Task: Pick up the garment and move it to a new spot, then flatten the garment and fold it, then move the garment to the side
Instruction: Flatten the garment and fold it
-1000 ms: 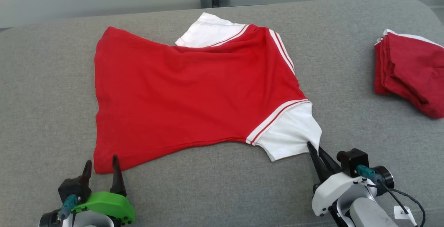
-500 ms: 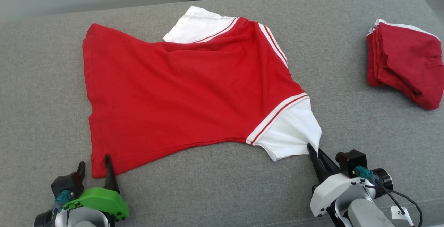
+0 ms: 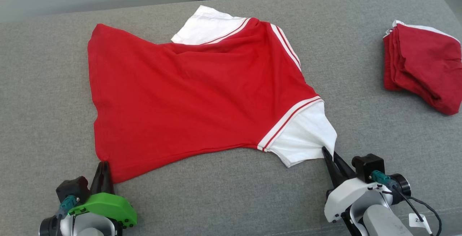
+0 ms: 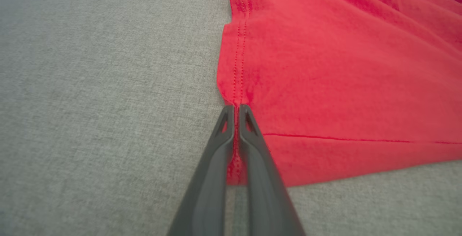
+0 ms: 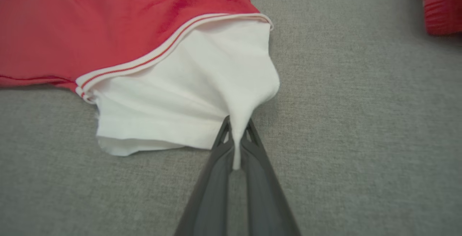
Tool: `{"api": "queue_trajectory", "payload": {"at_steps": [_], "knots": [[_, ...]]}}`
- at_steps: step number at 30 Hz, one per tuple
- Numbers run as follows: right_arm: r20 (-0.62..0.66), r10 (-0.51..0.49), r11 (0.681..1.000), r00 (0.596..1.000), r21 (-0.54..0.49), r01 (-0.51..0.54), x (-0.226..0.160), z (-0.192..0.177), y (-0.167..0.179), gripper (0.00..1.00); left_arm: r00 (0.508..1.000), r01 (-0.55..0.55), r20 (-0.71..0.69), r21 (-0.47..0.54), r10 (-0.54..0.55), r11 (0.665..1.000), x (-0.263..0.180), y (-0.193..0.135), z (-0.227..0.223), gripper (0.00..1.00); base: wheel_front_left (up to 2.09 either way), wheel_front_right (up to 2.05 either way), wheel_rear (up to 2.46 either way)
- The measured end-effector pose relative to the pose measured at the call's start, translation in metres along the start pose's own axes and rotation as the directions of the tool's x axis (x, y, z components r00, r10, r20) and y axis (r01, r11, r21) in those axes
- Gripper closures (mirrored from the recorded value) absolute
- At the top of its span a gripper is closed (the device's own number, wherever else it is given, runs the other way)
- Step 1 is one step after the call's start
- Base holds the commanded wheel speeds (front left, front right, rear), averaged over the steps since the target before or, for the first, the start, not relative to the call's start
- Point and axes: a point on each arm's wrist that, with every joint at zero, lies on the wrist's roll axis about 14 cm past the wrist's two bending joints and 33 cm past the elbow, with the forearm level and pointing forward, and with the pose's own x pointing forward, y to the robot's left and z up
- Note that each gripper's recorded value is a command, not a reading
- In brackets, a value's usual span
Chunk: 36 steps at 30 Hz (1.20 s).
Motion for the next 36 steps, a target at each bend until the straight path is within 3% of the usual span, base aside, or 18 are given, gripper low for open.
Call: {"api": "queue_trajectory", "payload": {"at_steps": [12,16,19,23,29,36], "knots": [[0.159,-0.031,0.999,0.987,0.026,0.027,-0.006,0.051,-0.005,1.00,0.983,0.041,0.179,0.016,-0.043,0.999,-0.012,-0.005,0.057,1.00,0.00,0.00,0.00],[0.270,-0.017,1.000,0.963,0.028,0.010,-0.008,0.090,0.001,1.00,0.943,0.077,0.319,0.070,-0.095,0.995,-0.018,-0.014,0.108,1.00,0.00,0.00,0.00],[0.387,0.012,1.000,0.922,0.006,-0.015,-0.007,0.138,0.008,1.00,0.881,0.102,0.447,0.139,-0.154,0.985,-0.022,-0.024,0.163,1.00,0.00,0.00,0.00],[0.495,0.056,0.998,0.867,-0.024,-0.051,-0.005,0.189,0.015,1.00,0.819,0.134,0.522,0.229,-0.238,0.964,-0.023,-0.042,0.208,1.00,0.00,0.00,0.00],[0.545,0.114,0.990,0.831,-0.137,-0.046,0.021,0.243,0.009,1.00,0.761,0.146,0.548,0.378,-0.348,0.914,0.002,-0.070,0.263,1.00,0.00,0.00,0.00],[0.627,0.134,0.966,0.768,-0.256,0.041,0.073,0.356,-0.008,1.00,0.678,0.089,0.591,0.523,-0.436,0.848,0.050,-0.111,0.362,1.00,0.00,0.00,0.00]]}}
